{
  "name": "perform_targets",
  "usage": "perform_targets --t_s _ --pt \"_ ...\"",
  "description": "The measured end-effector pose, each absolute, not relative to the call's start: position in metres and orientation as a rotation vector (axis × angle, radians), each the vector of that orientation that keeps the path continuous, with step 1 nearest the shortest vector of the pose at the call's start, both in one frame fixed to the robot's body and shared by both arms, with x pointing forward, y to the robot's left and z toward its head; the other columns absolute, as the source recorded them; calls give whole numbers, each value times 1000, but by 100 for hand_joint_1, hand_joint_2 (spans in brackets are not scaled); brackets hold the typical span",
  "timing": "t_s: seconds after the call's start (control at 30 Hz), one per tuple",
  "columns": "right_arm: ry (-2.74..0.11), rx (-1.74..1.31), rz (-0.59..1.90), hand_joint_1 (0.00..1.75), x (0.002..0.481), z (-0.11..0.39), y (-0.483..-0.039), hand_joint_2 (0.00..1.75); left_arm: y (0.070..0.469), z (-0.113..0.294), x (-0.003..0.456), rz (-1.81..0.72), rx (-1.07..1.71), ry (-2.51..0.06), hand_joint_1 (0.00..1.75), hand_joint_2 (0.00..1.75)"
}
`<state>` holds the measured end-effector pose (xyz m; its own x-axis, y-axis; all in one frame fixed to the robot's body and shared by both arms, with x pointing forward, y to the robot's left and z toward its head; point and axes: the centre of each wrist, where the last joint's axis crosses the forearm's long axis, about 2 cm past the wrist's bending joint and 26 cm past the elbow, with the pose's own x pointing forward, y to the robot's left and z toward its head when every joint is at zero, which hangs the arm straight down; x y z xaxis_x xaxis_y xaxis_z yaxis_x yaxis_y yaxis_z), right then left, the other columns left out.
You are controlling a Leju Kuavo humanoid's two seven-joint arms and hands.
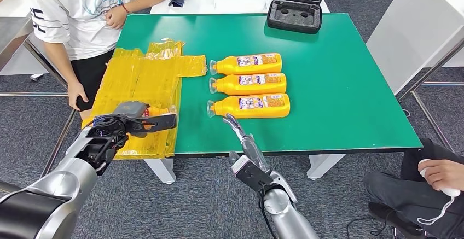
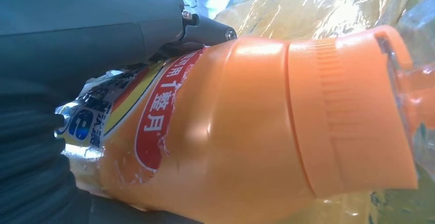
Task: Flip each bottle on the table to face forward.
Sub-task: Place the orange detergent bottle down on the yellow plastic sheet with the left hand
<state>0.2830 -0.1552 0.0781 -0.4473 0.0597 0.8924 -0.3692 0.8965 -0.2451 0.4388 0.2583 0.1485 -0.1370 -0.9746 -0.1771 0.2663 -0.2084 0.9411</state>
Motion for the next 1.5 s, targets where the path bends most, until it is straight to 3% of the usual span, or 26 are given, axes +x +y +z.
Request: perform_targets --t_s 0.17,0.37,0.5,0.53,0.57,0.63,0.67,0.7,0.87,1.0,1.5 --pt "-1978 226 500 0 285 78 -155 0 258 142 435 -1567 1056 -951 128 175" --pt "-1976 228 502 0 287 78 -155 0 259 139 434 -1576 1008 -931 148 175" --pt "-1974 230 500 0 288 78 -155 0 259 139 434 -1582 991 -929 145 175" --pt "-1974 230 500 0 288 77 -155 0 259 139 434 -1583 987 -928 134 175" --pt "-1973 230 500 0 288 77 -155 0 259 139 435 -1585 983 -928 108 175" --pt "-1972 231 499 0 288 77 -155 0 259 140 435 -1584 974 -929 36 175" --pt "-1971 231 499 0 288 77 -155 0 259 140 435 -1584 969 -928 10 175" --pt "-1971 231 499 0 288 77 -155 0 259 140 435 -1583 964 -928 0 175" --pt "-1967 233 496 0 287 76 -155 0 257 139 435 -1581 957 -931 0 175" --pt "-1965 234 497 0 288 75 -155 0 256 140 435 -1585 951 -936 0 0" --pt "-1957 234 497 0 288 74 -155 0 252 142 436 -1577 976 -975 0 0"
